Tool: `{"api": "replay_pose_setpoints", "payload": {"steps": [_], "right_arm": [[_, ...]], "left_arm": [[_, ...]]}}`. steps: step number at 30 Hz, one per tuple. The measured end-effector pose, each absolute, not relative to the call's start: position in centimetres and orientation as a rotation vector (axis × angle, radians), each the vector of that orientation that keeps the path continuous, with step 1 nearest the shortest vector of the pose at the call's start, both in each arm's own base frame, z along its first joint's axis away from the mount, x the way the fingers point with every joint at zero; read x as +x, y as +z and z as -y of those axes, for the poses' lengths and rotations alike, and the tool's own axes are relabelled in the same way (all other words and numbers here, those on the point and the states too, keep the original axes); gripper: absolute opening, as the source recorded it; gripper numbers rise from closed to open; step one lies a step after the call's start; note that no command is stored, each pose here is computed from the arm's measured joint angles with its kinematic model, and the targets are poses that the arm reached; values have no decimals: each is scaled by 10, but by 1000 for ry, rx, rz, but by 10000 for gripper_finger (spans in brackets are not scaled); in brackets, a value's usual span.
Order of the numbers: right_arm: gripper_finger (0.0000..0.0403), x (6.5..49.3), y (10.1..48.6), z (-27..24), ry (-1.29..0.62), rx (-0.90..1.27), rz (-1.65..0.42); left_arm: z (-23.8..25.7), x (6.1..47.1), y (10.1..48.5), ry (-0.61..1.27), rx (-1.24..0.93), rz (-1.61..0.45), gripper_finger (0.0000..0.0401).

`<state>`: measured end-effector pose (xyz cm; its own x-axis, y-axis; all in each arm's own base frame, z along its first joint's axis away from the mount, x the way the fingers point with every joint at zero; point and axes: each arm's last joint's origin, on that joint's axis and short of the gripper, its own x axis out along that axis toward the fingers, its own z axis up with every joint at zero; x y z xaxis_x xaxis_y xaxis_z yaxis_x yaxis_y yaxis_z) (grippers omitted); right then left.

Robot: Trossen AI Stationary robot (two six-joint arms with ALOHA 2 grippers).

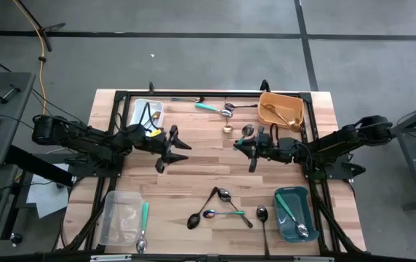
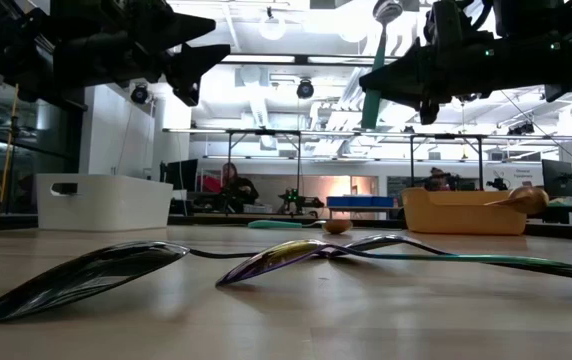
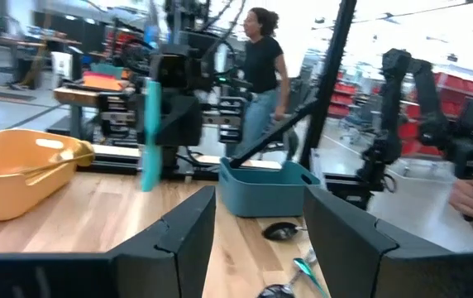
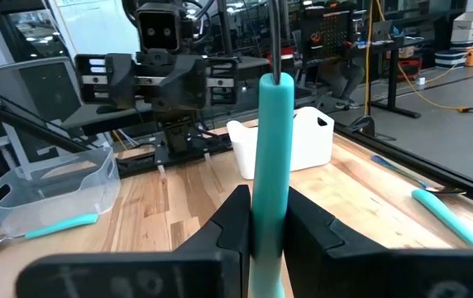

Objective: Sort silverware by color (type)
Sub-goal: Put the green spoon into the blue bin

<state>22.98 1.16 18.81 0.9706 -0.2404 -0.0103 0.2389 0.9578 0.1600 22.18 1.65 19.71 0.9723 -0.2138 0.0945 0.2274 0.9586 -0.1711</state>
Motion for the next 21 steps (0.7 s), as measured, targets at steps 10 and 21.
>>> {"api": "replay_pose_setpoints", "payload": {"steps": [10, 21], "right_arm": [[38, 230, 188, -12, -227, 152, 1], [38, 230, 188, -16, -208, 152, 1]], "left_arm": [[-21, 222, 197, -79, -158, 91, 177], [-21, 222, 197, -80, -174, 90, 177]]}}
